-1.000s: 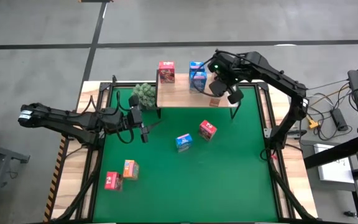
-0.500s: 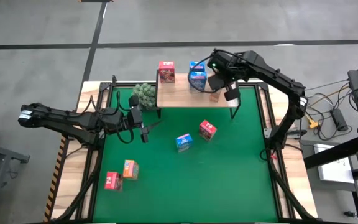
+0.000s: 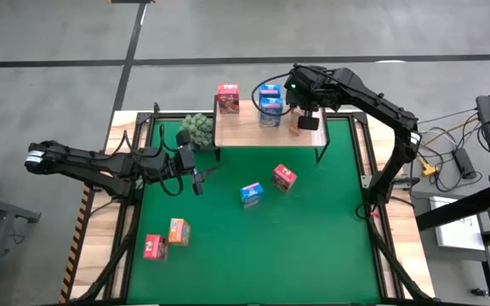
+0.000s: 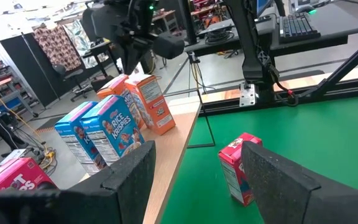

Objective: Stack cereal on shelf
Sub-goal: Put the top orange cereal box on the shelf aligned with the other orange cereal box

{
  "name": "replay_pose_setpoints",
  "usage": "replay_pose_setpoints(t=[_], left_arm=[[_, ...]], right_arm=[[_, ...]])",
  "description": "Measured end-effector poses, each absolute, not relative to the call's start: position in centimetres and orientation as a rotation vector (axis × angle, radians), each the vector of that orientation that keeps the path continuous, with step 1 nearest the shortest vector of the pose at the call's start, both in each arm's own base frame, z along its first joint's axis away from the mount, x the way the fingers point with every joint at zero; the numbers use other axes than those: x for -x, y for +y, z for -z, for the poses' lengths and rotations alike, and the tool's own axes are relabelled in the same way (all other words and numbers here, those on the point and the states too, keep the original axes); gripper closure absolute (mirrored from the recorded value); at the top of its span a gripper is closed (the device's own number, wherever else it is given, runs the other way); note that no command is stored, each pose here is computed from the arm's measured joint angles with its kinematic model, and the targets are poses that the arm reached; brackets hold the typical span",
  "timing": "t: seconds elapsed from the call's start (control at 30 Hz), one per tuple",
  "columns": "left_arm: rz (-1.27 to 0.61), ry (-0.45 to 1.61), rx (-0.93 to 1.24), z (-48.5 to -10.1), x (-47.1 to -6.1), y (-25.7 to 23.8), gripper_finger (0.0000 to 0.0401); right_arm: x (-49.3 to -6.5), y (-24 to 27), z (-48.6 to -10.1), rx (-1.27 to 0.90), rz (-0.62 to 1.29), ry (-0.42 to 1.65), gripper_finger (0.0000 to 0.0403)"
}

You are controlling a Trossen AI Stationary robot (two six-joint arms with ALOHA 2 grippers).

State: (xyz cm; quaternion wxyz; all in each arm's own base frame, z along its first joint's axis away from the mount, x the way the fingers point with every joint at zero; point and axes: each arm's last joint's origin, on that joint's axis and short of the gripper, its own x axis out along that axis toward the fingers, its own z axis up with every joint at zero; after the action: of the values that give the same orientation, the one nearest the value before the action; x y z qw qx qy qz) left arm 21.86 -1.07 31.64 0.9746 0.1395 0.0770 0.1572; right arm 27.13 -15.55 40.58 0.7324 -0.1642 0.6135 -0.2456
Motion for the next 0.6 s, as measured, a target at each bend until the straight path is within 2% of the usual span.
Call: replay_pose_setpoints(t=[0.23,0.37,0.6], left_arm=[[-0.317,0.155,-0.281,-31.6,-21.9,-1.1,0.0180],[-0.317,0.155,-0.281,-31.6,-21.9,-1.1,0.0180],[-0.317,0.156,-0.282,-31.6,-21.9,-1.1,0.0180]], right_arm=[[-26.7,-14.8,-42.2,0.254,0.461,1.229,0.0394],[-26.9,-14.4,-42.8,0.161,0.320,1.138,0.0394],[-27.3,-15.0,-41.7,0.132,0.314,1.163,0.0394]])
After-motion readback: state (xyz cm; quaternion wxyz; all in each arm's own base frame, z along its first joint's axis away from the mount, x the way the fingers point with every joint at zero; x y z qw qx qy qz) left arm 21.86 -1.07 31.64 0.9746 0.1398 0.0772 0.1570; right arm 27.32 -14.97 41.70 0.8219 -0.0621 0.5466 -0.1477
